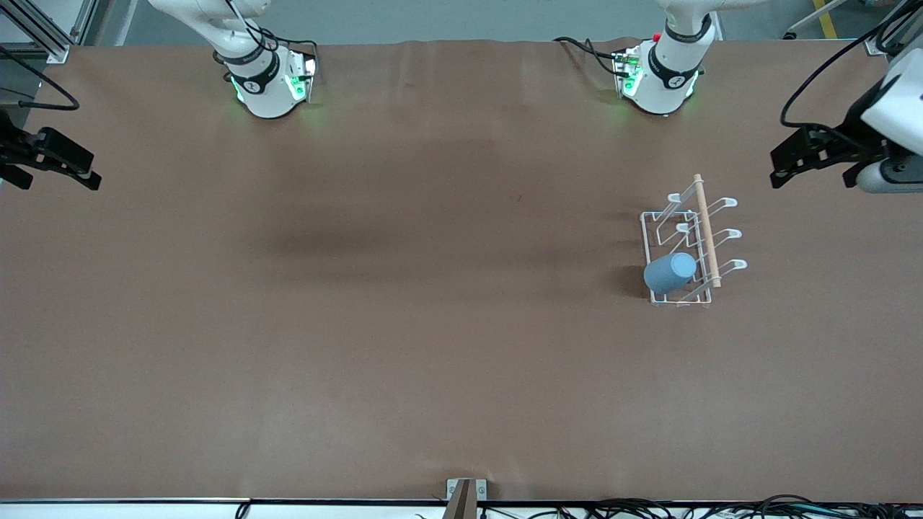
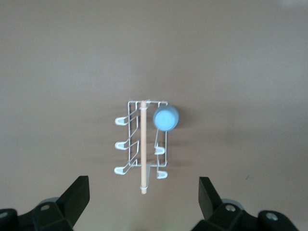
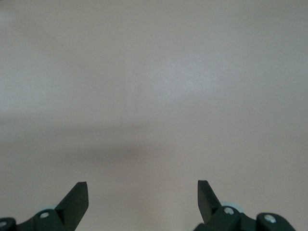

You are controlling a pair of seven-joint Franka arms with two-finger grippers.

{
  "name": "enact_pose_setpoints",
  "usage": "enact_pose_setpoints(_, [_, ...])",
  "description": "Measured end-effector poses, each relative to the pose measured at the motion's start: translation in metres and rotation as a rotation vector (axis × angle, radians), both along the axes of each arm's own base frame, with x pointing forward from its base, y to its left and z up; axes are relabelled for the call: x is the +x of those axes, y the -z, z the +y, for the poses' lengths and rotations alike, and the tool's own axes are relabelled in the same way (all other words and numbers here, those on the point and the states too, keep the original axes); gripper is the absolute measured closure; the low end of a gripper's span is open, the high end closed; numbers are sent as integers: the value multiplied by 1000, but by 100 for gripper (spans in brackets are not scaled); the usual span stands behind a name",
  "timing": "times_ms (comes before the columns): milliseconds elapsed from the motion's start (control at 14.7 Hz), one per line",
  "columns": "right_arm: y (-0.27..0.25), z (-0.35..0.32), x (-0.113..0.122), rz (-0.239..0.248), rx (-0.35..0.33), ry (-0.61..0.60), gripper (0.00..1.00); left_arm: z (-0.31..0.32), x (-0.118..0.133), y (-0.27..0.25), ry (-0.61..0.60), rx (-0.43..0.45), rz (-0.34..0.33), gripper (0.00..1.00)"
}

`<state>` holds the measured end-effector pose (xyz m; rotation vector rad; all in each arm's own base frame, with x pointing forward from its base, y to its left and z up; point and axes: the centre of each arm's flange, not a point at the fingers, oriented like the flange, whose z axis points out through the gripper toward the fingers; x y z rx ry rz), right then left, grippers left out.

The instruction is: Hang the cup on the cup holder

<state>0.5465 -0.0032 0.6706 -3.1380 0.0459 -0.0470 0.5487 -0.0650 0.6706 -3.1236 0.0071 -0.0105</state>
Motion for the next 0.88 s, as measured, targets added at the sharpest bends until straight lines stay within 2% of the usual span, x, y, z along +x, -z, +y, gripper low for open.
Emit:
enact_pose_setpoints(272, [0, 0, 0, 0, 0, 0, 0, 11, -22, 17, -26, -1, -22, 0])
enact_pose_setpoints(476, [0, 0, 0, 0, 0, 0, 0, 9, -36, 24, -35, -27, -14, 0])
enact_pose_setpoints(883, [0, 0, 0, 0, 0, 0, 0, 9, -38, 24, -33, -26, -7, 0])
